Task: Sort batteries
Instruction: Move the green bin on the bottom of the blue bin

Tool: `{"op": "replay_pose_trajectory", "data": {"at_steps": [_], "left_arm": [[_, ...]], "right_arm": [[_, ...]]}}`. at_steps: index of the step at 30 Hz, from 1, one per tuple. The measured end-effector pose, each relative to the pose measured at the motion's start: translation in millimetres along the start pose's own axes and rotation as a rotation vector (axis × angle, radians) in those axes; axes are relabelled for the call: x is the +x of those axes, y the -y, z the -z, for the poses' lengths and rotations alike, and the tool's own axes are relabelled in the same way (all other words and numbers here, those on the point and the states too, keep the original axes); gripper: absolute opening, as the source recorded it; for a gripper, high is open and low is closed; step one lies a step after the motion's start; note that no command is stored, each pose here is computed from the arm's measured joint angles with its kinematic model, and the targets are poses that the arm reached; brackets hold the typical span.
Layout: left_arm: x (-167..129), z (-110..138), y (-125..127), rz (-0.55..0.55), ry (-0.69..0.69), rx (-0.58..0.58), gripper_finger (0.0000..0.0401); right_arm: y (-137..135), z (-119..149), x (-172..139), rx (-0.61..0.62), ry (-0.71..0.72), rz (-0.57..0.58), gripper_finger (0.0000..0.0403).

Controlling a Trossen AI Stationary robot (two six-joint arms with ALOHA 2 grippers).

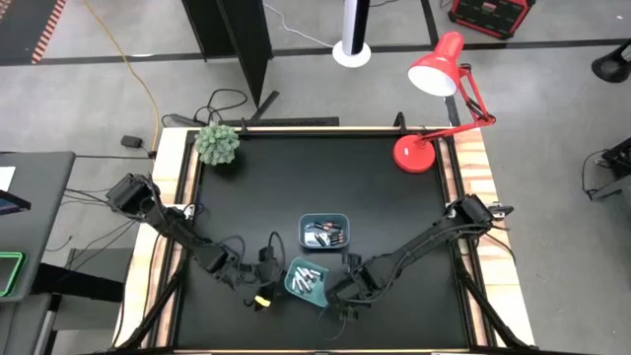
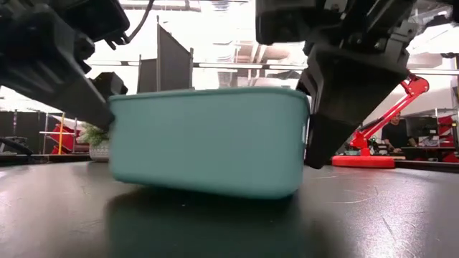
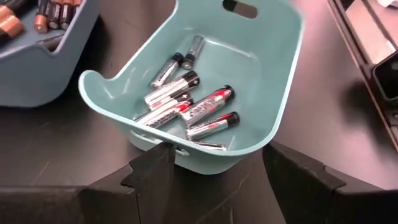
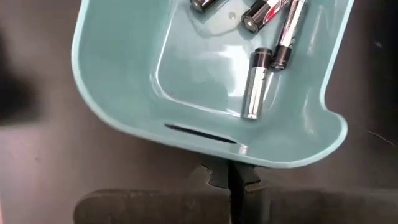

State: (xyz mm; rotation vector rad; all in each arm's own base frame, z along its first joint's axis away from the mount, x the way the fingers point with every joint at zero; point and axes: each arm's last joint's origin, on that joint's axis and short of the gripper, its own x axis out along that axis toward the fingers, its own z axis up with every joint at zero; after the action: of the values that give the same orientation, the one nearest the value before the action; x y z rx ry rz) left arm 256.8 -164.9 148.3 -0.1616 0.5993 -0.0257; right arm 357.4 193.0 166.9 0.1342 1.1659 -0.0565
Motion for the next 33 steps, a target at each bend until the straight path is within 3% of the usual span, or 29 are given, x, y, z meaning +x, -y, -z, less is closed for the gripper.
{"op": "replay_pose_trajectory", "data": {"at_steps": [19,25,33], "left_arm": [[7.2,-8.0,-12.0,0.011,0.002,0.006,0.0237],[6.9,-2.0,-14.8,-0.019,-0.057,0.035,0.0237],[6.0,1.3,-14.1,-0.022,-0.083,0.035,0.0237]], "right_arm": [[11.7,9.8,-1.9,0.035,-0.102,0.122,0.0023],[5.0,17.9,-12.1,0.018,-0.168,0.166,0.0058],[-39.6,17.9,-23.0,-0.097,-0.013,-0.032,0.0091]]}}
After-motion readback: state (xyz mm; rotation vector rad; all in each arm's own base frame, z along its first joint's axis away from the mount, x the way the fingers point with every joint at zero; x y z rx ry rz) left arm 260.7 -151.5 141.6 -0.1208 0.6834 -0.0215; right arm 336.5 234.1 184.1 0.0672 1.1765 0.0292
